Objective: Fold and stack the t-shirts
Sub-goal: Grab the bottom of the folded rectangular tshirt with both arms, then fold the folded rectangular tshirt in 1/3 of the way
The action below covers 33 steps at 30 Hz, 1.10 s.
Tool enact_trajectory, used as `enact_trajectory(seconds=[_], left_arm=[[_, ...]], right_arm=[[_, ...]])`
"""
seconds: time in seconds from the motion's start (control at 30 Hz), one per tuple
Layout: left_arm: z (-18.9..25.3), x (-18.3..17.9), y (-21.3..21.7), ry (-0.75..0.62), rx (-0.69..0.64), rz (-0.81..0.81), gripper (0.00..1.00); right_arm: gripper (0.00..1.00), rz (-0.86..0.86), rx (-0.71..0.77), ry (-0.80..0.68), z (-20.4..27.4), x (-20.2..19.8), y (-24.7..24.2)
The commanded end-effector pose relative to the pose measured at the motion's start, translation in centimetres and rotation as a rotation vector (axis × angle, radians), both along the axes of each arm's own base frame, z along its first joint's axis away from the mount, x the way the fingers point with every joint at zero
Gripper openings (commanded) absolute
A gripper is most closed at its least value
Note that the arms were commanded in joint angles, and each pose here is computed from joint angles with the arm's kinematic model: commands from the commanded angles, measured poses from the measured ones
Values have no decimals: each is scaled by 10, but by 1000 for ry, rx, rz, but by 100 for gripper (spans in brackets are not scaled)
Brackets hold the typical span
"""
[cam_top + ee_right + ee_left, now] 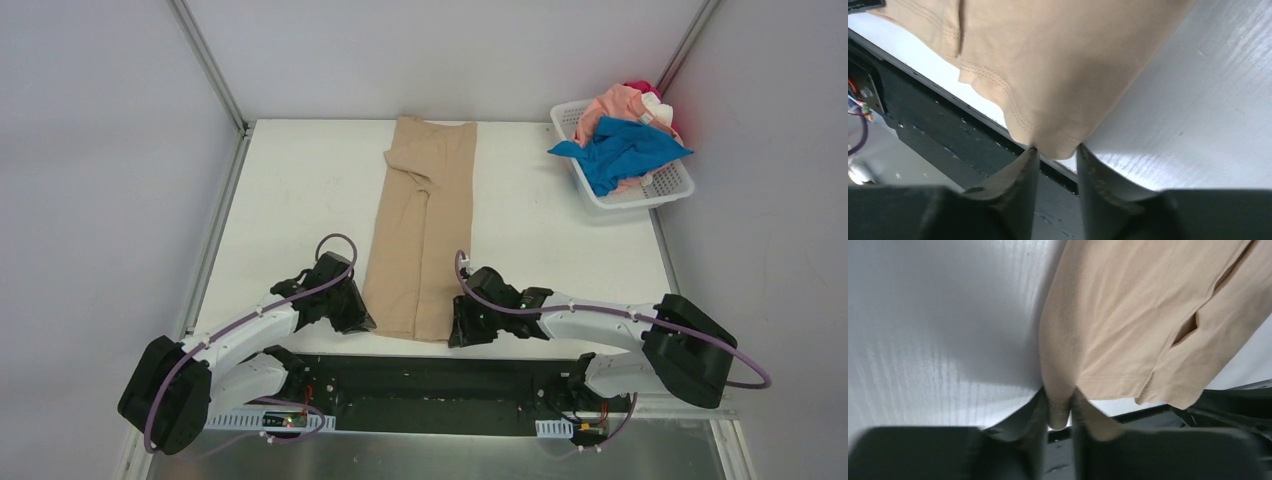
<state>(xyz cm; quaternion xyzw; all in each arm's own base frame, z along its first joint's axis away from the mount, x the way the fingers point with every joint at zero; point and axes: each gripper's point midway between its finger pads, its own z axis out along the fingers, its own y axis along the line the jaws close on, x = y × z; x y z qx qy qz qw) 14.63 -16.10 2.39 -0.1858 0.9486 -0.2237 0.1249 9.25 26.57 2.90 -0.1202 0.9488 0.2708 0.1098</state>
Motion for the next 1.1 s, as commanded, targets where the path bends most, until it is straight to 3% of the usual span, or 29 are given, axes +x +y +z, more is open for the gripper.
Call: enact_trajectory(seconds=[0.0,0.03,0.27,0.5,0.73,0.93,1.07], left_arm=[[-15,-13,11,56,79,-19,9],[-14,-14,10,59,73,-22,0],[-13,-44,-4,113,-34,-61,0],[31,-30,-23,-70,-167,-85,0],[74,22,-42,-299,-179,-103,0],[111,97,-39,-470,-27,-1,0],[125,146,-39,-485,24,44,0]], right_arm=[[26,-11,-76,-9,-18,2,-11],[18,-10,-78,-9,-18,1,-12],[0,44,-21,56,-3,-21,-17],[0,81,135,22,31,-26,-5],[0,-57,174,-125,68,39,3],[0,-194,233,-282,102,109,16],[0,-296,221,-383,124,161,14]])
